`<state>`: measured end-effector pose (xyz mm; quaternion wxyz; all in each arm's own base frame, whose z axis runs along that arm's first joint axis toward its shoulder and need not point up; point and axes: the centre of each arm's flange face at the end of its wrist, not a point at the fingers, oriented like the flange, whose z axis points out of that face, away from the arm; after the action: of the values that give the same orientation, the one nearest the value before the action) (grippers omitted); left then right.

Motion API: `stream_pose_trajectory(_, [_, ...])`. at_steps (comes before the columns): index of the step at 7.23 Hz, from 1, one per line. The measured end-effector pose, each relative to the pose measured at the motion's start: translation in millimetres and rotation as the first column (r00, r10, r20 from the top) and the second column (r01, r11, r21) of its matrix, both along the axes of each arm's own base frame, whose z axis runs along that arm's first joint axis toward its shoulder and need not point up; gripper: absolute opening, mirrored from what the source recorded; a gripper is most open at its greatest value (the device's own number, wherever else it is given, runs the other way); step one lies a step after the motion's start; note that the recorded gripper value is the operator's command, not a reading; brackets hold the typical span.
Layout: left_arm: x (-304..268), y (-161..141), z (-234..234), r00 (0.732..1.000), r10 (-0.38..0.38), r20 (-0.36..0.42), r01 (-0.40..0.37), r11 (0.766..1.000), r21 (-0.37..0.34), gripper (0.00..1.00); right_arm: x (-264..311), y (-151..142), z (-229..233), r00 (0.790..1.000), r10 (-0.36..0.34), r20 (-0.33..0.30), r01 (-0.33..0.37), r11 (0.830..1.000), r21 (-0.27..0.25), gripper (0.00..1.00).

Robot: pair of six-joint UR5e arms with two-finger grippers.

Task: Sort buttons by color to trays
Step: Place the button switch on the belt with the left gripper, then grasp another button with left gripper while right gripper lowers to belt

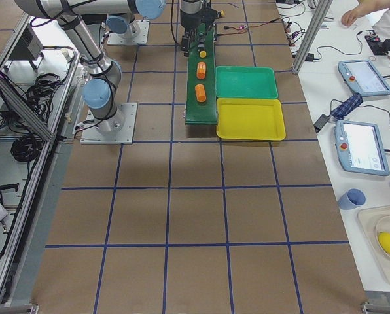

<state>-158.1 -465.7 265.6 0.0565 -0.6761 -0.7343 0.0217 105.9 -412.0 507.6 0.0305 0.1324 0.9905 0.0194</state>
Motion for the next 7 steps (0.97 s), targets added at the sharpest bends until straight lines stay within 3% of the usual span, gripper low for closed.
stream_pose_trajectory(2, [8.0, 16.7, 7.0, 0.999, 0.013, 0.042, -0.012, 1.0, -0.011, 0.83, -0.8, 0.1, -3.1, 1.0, -0.013, -0.007, 0.013, 1.0, 0.007, 1.0])
stream_pose_trajectory(3, [21.4, 16.2, 17.4, 0.997, 0.035, 0.065, -0.033, 0.999, -0.033, 0.83, -2.1, -1.0, -3.2, 0.998, -0.059, -0.023, 0.059, 0.998, 0.0, 1.0])
stream_pose_trajectory(4, [49.0, 10.3, 25.6, 0.993, 0.086, 0.085, -0.082, 0.995, -0.052, 0.83, -3.5, -4.2, -1.9, 0.988, -0.15, -0.036, 0.149, 0.989, -0.023, 1.0])
stream_pose_trajectory(5, [86.1, 2.5, 33.3, 0.982, 0.166, 0.091, -0.16, 0.984, -0.073, 0.83, -3.6, -8.7, -3.4, 0.955, -0.295, -0.038, 0.293, 0.955, -0.036, 1.0])
stream_pose_trajectory(7, [173.9, -18.4, 35.7, 0.934, 0.351, 0.066, -0.342, 0.932, -0.119, 0.84, -1.7, -13.6, -8.8, 0.824, -0.566, -0.028, 0.566, 0.824, -0.026, 1.0])
